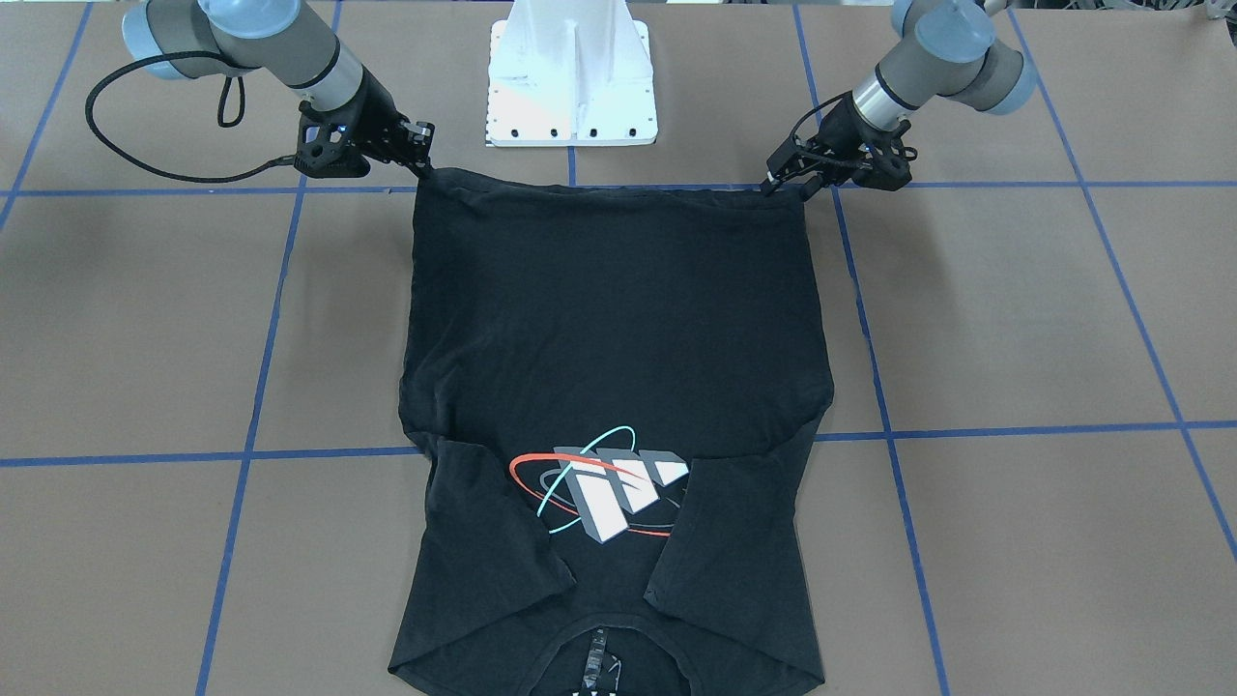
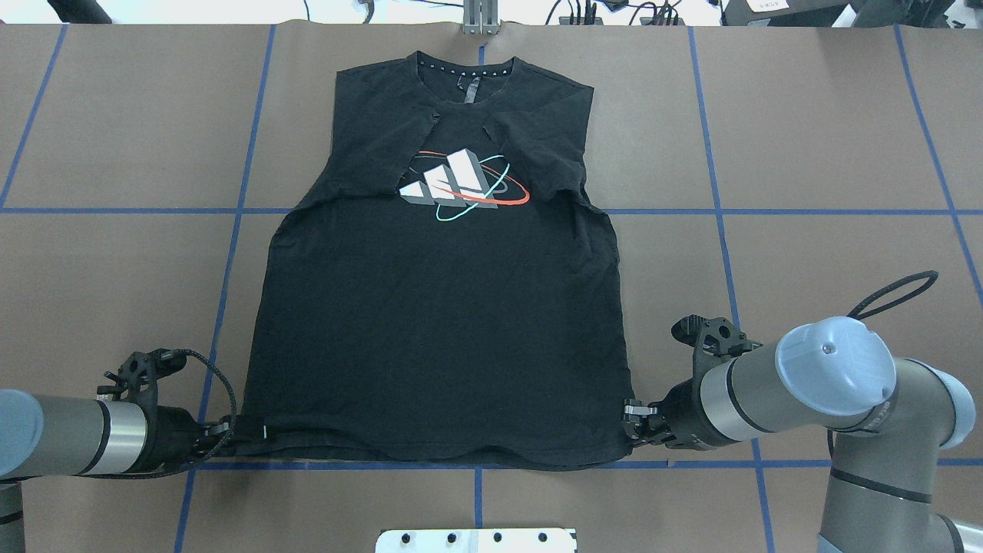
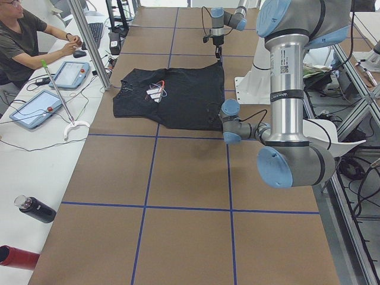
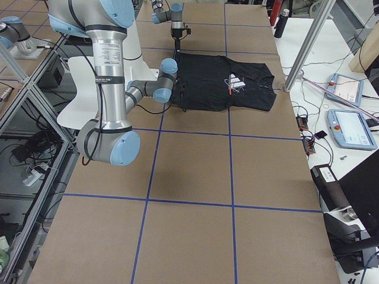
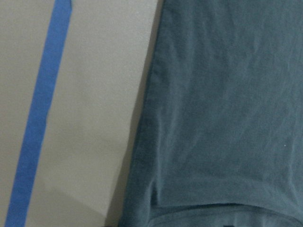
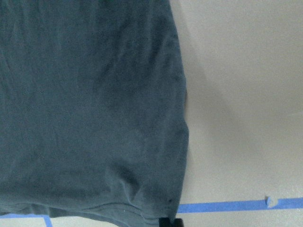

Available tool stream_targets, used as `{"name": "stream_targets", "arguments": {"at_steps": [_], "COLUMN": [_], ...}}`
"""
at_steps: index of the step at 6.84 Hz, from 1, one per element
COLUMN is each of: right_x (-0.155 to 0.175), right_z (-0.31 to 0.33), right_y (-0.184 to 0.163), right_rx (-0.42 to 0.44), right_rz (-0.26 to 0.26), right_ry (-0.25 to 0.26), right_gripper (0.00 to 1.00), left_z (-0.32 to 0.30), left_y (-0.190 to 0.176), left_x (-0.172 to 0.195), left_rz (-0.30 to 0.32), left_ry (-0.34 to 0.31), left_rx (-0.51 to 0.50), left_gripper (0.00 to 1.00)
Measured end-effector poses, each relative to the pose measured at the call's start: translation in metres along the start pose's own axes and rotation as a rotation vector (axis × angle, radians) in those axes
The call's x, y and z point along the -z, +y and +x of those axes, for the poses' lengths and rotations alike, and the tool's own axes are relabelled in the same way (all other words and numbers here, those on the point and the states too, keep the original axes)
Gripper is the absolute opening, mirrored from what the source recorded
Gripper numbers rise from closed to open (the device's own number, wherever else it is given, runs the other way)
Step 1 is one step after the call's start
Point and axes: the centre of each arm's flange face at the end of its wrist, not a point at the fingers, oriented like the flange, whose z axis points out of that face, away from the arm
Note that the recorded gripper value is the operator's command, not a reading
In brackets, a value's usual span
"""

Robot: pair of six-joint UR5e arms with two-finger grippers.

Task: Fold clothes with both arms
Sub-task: 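Close both grippers on the hem corners nearest the robot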

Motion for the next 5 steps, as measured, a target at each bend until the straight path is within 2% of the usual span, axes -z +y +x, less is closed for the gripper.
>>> {"name": "stream_targets", "arguments": {"at_steps": [2, 4, 5], "right_x": [0.0001, 0.0, 0.0001], "right_z": [0.0001, 0.0002, 0.0002], "right_y": [-0.0002, -0.0003, -0.0003], "right_rx": [0.0, -0.001, -0.001], "right_rz": [0.0, 0.0, 0.0], "right_ry": [0.0, 0.001, 0.001], "right_gripper": [0.0, 0.0, 0.0], "left_z": [-0.0006, -0.0019, -0.0022], "left_y": [-0.0005, -0.0009, -0.001], "left_x": [-0.0012, -0.0013, -0.0012], "left_rz": [0.001, 0.003, 0.003], "left_ry": [-0.012, -0.019, -0.02], "left_rx": [0.003, 0.004, 0.004], "left_gripper": [0.84, 0.83, 0.74]}}
